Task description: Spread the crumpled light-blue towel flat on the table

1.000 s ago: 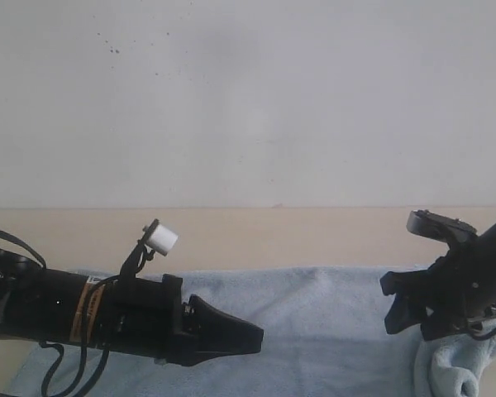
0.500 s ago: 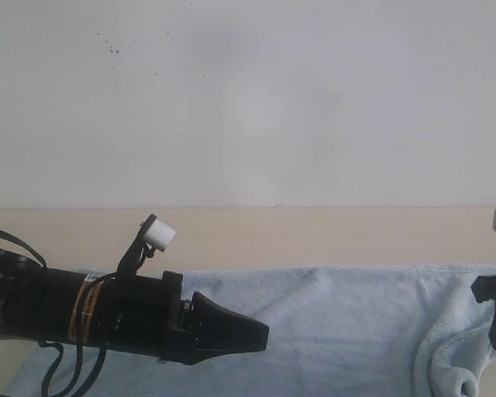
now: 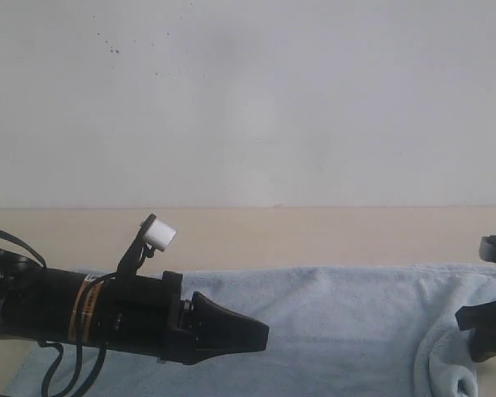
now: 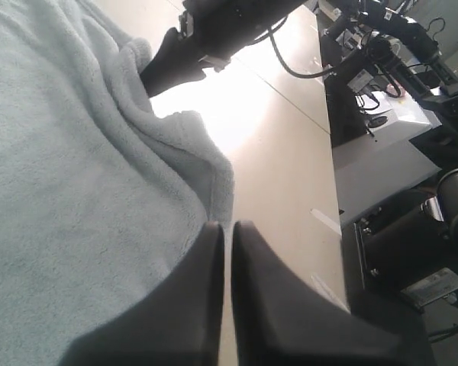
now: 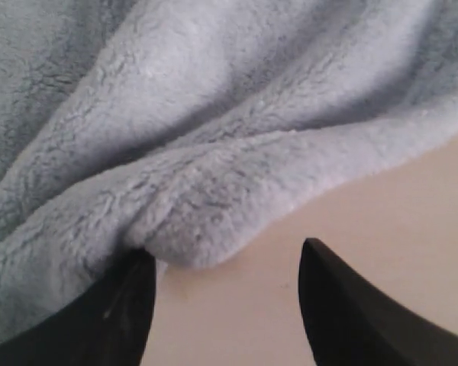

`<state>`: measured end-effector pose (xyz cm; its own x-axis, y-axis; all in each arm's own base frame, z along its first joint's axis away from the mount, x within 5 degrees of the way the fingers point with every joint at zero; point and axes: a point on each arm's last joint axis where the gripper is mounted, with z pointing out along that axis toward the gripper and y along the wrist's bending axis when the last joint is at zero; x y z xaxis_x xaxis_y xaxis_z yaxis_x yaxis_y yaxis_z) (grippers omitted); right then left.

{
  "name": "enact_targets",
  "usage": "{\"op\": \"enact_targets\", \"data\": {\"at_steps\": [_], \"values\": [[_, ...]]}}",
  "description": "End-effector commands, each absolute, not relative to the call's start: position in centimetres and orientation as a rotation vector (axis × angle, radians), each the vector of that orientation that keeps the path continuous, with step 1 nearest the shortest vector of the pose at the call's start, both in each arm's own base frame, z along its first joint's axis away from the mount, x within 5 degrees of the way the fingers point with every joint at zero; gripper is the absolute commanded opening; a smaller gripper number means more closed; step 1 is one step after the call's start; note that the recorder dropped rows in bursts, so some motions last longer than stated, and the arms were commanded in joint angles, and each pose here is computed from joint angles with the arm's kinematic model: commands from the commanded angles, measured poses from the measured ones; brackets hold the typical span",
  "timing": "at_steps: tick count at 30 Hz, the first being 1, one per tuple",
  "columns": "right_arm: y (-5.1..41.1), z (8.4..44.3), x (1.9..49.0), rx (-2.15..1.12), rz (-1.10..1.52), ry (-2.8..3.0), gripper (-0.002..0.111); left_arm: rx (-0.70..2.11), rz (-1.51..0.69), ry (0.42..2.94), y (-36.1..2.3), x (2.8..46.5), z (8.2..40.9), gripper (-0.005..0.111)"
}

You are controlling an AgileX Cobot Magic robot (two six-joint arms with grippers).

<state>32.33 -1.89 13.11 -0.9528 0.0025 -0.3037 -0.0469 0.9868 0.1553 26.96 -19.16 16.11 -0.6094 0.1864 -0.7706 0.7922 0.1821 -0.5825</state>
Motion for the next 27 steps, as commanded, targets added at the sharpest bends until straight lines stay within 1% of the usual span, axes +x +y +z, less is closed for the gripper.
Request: {"op": "enact_targets", "data": {"at_steps": [1,5,12,21,27], "values": [[-1.3,12.2,32.8,-0.087,0.349,2.780,0.054,0.898,-1.448,1.914,-19.2,27.2,16.2,0.004],[-0.8,11.8,33.0,-0.140,0.426,2.748,0.054,0.897,-1.446,1.916,-19.2,27.2,16.2,0.004],[-0.6,11.8,33.1,-0.116,0.456,2.734,0.054,0.897,-1.446,1.916,-19.2,27.2,16.2,0.004],[0.9,12.5,33.0,-0.161,0.694,2.672,0.054,0.897,-1.446,1.916,-19.2,27.2,16.2,0.004],[1.2,12.6,32.9,-0.156,0.750,2.667,0.054,0.897,-1.446,1.916,-19.2,27.2,16.2,0.004]]}}
